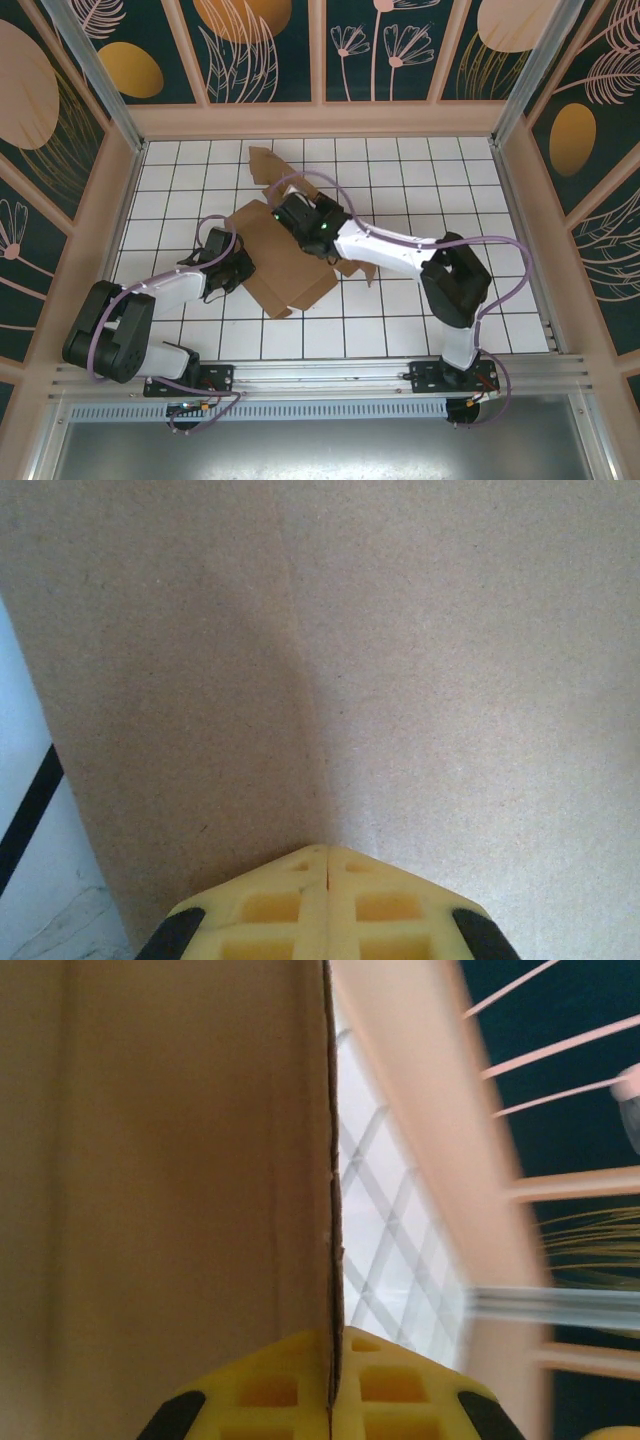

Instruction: Fold the paper box

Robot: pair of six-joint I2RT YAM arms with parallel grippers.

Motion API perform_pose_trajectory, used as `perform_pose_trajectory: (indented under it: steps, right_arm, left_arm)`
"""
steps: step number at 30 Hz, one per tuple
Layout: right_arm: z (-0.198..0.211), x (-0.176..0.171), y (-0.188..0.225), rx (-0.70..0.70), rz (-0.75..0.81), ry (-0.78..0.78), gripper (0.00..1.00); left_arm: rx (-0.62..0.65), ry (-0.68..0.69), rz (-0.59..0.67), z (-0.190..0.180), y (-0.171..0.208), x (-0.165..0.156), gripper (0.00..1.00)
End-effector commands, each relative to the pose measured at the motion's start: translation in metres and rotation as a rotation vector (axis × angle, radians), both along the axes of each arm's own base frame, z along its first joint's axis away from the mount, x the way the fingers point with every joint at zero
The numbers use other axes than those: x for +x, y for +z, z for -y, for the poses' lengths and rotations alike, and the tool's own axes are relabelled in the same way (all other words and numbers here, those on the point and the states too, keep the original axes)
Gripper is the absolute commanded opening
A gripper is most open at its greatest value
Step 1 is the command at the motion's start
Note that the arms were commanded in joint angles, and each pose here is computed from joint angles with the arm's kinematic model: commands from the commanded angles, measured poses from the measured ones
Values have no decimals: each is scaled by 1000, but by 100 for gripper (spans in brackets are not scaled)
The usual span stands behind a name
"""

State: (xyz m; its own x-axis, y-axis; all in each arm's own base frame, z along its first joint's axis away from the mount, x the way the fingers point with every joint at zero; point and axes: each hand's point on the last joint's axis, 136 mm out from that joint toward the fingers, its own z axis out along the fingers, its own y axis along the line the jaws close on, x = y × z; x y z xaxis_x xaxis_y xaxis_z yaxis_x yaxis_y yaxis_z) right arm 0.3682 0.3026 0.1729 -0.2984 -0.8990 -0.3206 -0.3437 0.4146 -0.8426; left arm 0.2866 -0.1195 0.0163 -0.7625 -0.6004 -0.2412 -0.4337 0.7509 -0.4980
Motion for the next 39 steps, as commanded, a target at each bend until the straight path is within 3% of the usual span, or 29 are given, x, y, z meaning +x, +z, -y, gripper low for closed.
perform_pose_trajectory:
  steps: [1, 6, 10, 15, 19, 23, 27, 31, 36, 39]
  right_arm:
    - [3, 6, 8, -242, 230, 13, 0]
    - [5, 4, 21, -430, 478, 55, 0]
    - [-1, 9, 8, -366, 436, 46, 0]
    - [-5, 7, 21, -265, 436, 58, 0]
    - [-16, 1, 1, -81, 231, 118, 6]
    - [-21, -11, -21, 136, -28, 165, 11]
    - [-8, -9, -37, 170, -100, 156, 10]
    - [3, -2, -34, 194, -59, 144, 8]
    - [4, 1, -20, 229, 8, 180, 8]
    - [5, 1, -15, 218, 47, 208, 7]
  left_arm:
    - [50, -4, -59, -9, -12, -10, 0]
    - [37, -9, -58, -6, -11, -10, 0]
    - [26, -10, -44, -5, -7, -9, 0]
    - [13, -18, 3, -3, 9, -4, 1]
    - [-16, -28, 46, 2, 23, 0, 9]
    - [-20, -42, 31, 4, 20, -2, 9]
    - [-69, -84, 65, 15, 32, 3, 12]
    - [-122, -140, 180, 27, 71, 14, 27]
    - [-136, -177, 338, 33, 138, 33, 65]
    - [-190, -237, 380, 49, 167, 49, 75]
